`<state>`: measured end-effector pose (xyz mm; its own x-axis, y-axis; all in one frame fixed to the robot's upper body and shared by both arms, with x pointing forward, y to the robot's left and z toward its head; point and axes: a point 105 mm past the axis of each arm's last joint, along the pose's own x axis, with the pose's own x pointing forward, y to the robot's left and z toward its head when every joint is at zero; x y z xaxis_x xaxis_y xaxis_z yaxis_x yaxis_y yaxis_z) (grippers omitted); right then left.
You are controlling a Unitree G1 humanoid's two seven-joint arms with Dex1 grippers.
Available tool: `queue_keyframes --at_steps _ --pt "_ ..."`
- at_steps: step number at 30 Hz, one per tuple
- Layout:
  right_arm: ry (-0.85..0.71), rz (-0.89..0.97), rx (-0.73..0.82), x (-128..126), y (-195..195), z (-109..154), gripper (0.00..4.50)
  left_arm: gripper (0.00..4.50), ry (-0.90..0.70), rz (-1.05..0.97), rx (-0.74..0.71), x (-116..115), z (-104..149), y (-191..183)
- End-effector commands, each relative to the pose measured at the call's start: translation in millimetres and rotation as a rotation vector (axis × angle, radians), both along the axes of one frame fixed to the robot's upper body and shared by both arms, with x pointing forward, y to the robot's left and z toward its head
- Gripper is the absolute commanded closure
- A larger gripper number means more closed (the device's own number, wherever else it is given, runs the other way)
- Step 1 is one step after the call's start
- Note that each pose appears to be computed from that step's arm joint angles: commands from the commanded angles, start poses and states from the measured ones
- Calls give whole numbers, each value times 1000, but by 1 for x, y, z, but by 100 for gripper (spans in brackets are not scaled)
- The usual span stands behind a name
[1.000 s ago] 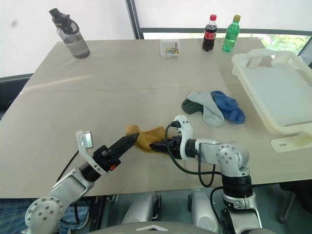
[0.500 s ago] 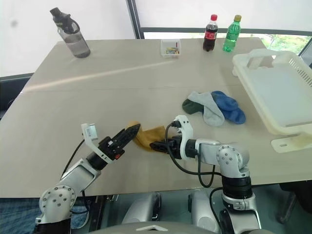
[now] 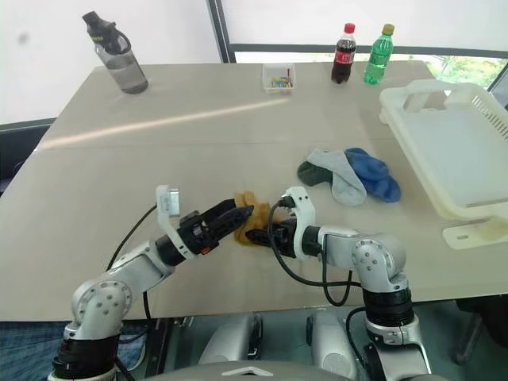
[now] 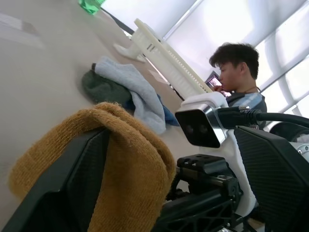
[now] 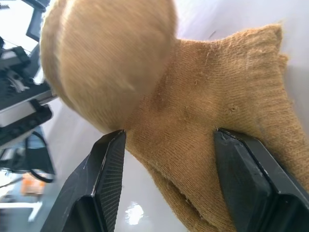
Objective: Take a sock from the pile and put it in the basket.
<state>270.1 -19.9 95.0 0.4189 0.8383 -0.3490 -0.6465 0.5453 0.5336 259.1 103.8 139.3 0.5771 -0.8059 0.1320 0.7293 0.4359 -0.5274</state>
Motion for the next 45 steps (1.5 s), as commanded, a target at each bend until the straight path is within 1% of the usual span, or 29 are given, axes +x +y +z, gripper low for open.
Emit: queue_keyframes --at_steps 1,4,9,15,20,22,24,28,35,37,41,45 --pt "-137 -29 -41 4 -15 7 150 13 4 -47 21 -2 0 -5" --pt "-202 18 -29 -2 -17 15 150 13 19 -63 41 -3 -5 -8" --pt "-347 96 -50 -12 -24 24 150 13 26 -67 57 0 -7 -9" --pt "-397 116 -60 -14 -35 28 150 13 27 -94 58 -1 -7 -13" --pt "-390 100 -80 -10 -37 23 150 13 21 -109 54 0 -5 -15" --pt "-398 91 -46 -11 -38 30 150 13 15 -123 51 0 -3 -16" --pt "-409 55 -38 -6 -48 35 150 13 11 -136 50 0 -3 -18" --pt "-424 -28 -104 10 -78 38 150 13 7 -182 47 -1 -3 -24" --pt "-439 -99 -136 18 -95 41 150 13 4 -272 91 -8 -10 -32" --pt "-428 -124 -108 20 -95 45 150 13 1 -289 98 -8 -11 -36" --pt "-343 -201 -3 25 -92 48 150 13 3 -307 118 -4 -16 -42" --pt "-315 -167 24 18 -79 47 150 13 16 -323 148 -3 -23 -45"
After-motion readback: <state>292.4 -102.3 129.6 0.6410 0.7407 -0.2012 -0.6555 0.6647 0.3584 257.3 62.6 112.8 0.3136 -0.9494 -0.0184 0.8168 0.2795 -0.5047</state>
